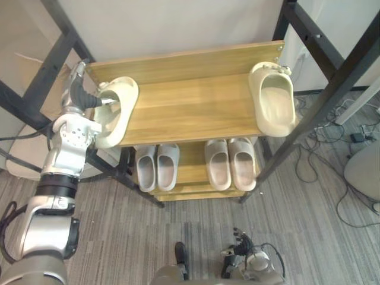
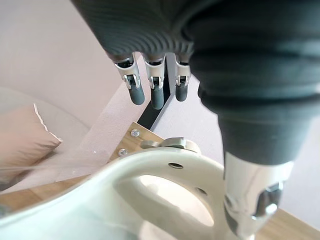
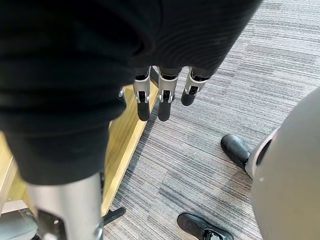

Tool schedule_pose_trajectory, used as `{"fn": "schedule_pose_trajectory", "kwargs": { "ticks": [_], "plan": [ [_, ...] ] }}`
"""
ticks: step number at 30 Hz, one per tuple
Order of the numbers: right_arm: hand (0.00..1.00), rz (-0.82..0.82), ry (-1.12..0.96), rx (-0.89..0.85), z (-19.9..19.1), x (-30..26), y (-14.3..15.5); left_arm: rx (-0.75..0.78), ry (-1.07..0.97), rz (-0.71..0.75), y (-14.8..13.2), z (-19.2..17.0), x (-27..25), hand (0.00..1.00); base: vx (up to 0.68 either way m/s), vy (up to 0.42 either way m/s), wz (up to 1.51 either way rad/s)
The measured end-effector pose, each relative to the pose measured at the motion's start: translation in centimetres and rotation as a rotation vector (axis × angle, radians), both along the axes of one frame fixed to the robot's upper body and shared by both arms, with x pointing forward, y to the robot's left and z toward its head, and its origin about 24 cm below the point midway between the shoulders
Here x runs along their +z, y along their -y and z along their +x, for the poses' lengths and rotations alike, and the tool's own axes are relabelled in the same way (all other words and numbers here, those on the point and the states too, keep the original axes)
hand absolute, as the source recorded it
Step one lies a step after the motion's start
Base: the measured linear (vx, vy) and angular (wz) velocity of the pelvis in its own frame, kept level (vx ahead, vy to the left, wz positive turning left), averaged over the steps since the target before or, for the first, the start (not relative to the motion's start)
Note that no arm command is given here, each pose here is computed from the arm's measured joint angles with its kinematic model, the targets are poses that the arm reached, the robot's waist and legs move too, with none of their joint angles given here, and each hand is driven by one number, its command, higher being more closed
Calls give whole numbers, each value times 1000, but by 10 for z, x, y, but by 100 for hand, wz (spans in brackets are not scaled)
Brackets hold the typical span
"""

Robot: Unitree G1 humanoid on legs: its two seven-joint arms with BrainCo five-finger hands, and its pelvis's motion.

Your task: Organize the slippers on the shoe rack

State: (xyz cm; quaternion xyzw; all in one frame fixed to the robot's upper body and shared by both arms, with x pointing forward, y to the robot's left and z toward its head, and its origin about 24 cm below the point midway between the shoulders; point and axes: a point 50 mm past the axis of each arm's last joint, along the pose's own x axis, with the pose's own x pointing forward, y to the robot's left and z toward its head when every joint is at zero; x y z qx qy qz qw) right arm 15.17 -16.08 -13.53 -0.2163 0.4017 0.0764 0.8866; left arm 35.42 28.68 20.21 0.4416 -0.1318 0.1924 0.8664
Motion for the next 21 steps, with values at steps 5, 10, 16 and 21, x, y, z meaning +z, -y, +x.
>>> {"fn": "schedule_pose_trajectory", "kwargs": {
  "ticks": [5, 10, 16, 21],
  "plan": [
    [0, 0, 0, -10, 0, 0, 1, 27, -32, 9, -4, 1, -6, 0, -67, 14, -4],
    [0, -4, 2, -19, 0, 0, 3, 58, -63, 17, -9, 2, -11, 0, -36, 9, -8],
    [0, -2, 2, -21, 1, 0, 2, 78, -27, 2, -11, 9, 8, 0, -28, 9, -10],
    [0, -4, 8, -21, 3, 1, 2, 88, -23, 1, -13, 10, 12, 100, -13, 7, -1]
  ]
}}
